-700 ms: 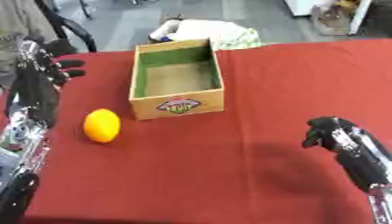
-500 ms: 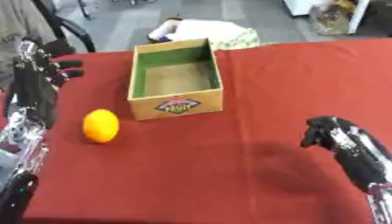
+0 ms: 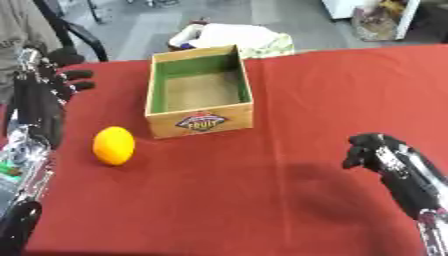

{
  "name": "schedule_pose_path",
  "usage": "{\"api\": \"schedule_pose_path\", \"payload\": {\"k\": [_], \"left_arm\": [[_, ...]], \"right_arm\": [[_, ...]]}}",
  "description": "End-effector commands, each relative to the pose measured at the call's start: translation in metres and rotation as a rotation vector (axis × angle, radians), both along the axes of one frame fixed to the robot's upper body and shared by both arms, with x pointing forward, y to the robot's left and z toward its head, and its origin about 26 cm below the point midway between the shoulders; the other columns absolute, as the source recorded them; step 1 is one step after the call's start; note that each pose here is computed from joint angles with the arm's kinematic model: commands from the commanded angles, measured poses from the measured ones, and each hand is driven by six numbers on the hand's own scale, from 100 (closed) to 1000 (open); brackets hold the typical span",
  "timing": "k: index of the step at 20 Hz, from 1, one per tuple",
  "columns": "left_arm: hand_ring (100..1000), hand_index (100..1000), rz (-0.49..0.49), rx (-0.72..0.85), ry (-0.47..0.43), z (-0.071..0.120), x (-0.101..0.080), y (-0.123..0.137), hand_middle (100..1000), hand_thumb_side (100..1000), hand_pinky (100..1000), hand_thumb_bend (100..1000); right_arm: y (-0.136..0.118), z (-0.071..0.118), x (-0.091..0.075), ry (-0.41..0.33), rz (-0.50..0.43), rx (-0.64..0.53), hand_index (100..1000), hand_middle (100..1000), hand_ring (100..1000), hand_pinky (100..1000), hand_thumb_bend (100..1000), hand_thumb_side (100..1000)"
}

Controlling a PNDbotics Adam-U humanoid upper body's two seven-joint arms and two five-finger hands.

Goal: Pick up objects on the table and place them in the box.

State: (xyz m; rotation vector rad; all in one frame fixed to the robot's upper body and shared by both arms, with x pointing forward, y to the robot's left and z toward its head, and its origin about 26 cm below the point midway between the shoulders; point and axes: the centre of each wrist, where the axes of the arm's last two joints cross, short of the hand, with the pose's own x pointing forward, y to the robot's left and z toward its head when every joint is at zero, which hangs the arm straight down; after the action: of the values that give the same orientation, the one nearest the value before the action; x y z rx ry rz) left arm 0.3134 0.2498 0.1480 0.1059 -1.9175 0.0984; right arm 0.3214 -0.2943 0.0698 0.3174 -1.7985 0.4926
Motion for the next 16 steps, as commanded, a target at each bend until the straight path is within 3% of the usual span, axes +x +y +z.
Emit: {"api": "schedule_pose_path", "payload": {"k": [1, 4, 5, 8, 12, 16], "left_arm": [[651, 773, 0.017, 0.057, -0.024, 0.011, 0.002, 0.006, 680, 943, 659, 100], [671, 782, 0.076, 0.194, -0.023, 0.020, 0.006, 0.013, 701, 874, 663, 100], [687, 789, 0.105, 0.265, -0.023, 0.025, 0.008, 0.016, 717, 791, 672, 100], [710, 810, 0.174, 0.497, 0.007, 0.037, 0.015, 0.022, 748, 660, 690, 100], [736, 830, 0.210, 0.831, 0.135, 0.044, 0.028, 0.028, 771, 457, 718, 100], [731, 824, 0.226, 1.066, 0.296, 0.047, 0.043, 0.036, 757, 285, 720, 100]], "right_arm": [[-0.003, 0.011, 0.001, -0.031, 0.002, -0.022, 700, 526, 546, 598, 100, 632], [-0.003, 0.010, 0.000, -0.029, 0.003, -0.025, 700, 525, 546, 598, 100, 632], [-0.003, 0.010, 0.000, -0.028, 0.003, -0.026, 700, 525, 546, 598, 100, 634], [-0.003, 0.010, 0.000, -0.025, 0.003, -0.027, 700, 525, 546, 598, 100, 635], [-0.003, 0.009, 0.000, -0.023, 0.006, -0.030, 700, 525, 546, 597, 100, 636], [-0.003, 0.009, 0.000, -0.021, 0.005, -0.030, 700, 525, 546, 597, 100, 635]]}}
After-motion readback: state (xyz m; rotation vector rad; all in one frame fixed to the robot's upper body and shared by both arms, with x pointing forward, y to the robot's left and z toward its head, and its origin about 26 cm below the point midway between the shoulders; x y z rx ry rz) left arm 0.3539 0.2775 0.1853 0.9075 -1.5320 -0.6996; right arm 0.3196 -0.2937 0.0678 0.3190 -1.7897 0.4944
